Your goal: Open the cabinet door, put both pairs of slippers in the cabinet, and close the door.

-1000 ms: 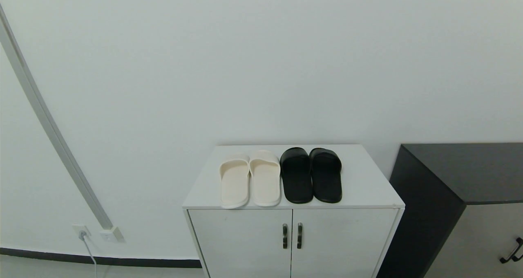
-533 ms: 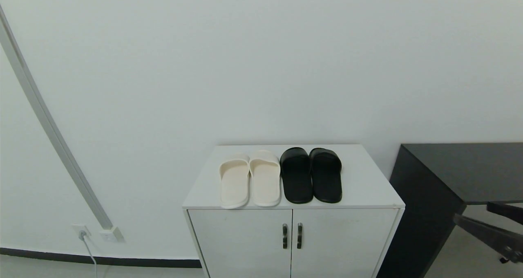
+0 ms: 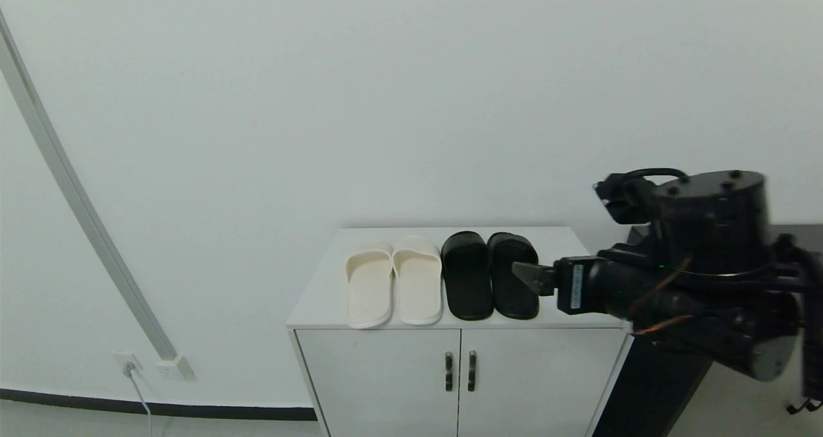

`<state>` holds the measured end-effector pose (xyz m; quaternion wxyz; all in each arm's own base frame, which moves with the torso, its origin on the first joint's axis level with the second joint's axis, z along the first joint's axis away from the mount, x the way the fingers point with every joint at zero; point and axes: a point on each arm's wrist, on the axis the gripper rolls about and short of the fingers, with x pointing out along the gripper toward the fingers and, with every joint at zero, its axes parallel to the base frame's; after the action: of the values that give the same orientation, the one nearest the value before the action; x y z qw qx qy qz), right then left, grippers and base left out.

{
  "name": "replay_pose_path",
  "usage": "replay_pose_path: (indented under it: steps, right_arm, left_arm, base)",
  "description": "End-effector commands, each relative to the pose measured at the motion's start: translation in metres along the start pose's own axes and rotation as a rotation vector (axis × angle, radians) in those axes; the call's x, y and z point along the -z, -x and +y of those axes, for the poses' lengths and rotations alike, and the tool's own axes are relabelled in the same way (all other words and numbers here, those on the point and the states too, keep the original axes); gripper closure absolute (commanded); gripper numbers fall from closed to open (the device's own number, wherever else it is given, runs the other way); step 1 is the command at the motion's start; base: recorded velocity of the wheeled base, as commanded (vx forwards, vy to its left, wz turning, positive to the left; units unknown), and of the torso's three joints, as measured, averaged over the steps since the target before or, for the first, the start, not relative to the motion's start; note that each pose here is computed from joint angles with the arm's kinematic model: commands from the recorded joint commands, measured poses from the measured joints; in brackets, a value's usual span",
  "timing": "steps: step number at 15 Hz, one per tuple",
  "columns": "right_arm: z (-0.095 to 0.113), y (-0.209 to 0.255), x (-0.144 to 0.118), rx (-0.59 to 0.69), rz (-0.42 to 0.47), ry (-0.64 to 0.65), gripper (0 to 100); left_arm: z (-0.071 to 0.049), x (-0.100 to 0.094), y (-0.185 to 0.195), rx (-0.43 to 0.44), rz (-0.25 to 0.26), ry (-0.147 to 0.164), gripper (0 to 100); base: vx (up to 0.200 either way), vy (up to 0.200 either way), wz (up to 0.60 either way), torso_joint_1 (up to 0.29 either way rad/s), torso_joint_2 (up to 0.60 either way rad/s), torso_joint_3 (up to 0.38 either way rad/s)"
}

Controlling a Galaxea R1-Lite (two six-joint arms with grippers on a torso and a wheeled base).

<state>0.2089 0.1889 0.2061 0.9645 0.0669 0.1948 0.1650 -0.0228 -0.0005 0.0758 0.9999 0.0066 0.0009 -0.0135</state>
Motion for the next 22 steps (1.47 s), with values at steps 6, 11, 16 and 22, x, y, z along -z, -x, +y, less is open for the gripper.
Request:
replay_pose_path:
  steps: [6, 11, 16, 22]
  right_arm:
    - [0.026, -0.138, 0.029, 0.257, 0.020, -0.017, 0]
    - [0.017, -0.196, 0.050, 0.325, 0.018, 0.002, 0]
    - [0.003, -0.239, 0.050, 0.350, -0.047, 0.034, 0]
    - [-0.007, -0.261, 0.052, 0.368, -0.073, 0.031, 0]
  left_arm:
    - [0.000, 0.000, 0.000, -0.001, 0.000, -0.001, 100]
    - [0.000, 0.000, 0.000, -0.001, 0.000, 0.004, 100]
    - [0.000, 0.000, 0.000, -0.001, 0.000, 0.002, 100]
    - [0.000, 0.000, 0.000, -0.001, 0.000, 0.002, 100]
  base:
    - [0.000, 0.000, 0.00, 0.000, 0.00, 0.000]
    - [0.000, 0.000, 0.00, 0.000, 0.00, 0.000]
    - [0.000, 0.000, 0.00, 0.000, 0.00, 0.000]
    - [0.000, 0.000, 0.00, 0.000, 0.00, 0.000]
